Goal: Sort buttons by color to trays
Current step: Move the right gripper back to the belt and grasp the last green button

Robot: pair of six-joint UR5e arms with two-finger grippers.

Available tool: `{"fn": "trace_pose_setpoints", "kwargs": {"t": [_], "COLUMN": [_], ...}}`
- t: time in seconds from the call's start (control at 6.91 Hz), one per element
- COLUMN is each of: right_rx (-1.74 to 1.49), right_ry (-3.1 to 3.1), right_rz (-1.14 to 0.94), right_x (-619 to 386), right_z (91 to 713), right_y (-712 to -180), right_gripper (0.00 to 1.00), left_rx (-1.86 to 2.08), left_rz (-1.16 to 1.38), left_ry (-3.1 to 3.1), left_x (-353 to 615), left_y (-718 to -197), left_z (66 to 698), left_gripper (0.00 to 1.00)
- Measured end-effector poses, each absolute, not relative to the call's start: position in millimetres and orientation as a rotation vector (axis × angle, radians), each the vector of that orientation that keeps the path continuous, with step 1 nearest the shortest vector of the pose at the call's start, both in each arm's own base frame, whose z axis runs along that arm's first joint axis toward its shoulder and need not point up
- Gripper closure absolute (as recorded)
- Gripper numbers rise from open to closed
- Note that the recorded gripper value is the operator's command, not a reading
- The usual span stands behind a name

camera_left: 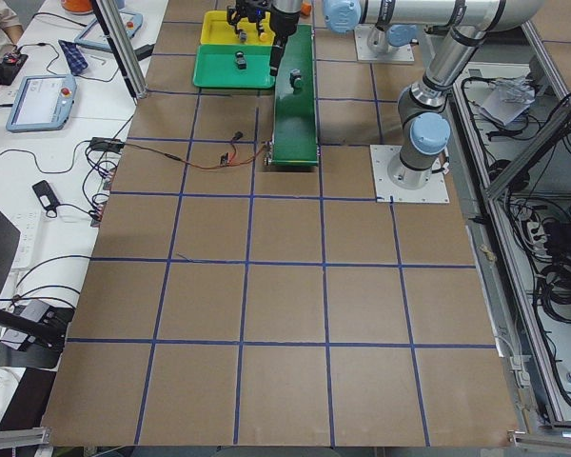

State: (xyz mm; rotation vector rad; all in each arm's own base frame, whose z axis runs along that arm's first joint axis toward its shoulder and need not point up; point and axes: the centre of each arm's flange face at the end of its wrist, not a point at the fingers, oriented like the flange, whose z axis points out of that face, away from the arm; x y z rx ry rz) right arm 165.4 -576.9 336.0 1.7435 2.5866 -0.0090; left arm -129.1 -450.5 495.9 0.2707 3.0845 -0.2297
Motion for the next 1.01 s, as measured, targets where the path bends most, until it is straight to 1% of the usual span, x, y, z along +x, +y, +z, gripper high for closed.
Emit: {"fn": "trace_pose_setpoints", "kwargs": {"t": [0.29,0.58,0.72,1.01], "right_rx": [1.904,1.952,1.955,1.946], "right_ry": [2.502,2.496,2.489,2.465], "right_rz": [0.043,0.099,0.098,0.138], "right_x": [164,164,166,176], "right_z": [366,344,330,306], "right_y": [-536,-475,-459,-451], "right_gripper": [0.0,0.0,0.0,0.0], "left_rx": [0.273,0.272,0.271,0.271], "left_rz": [-0.232,-0.229,-0.227,-0.227], "left_ry": [3.085,3.085,3.086,3.086], "left_x": [-129,-129,-129,-129], "left_y": [-451,-450,-450,-450], "left_z": [496,496,495,495], "left_gripper": [0.0,0.0,0.0,0.0]}}
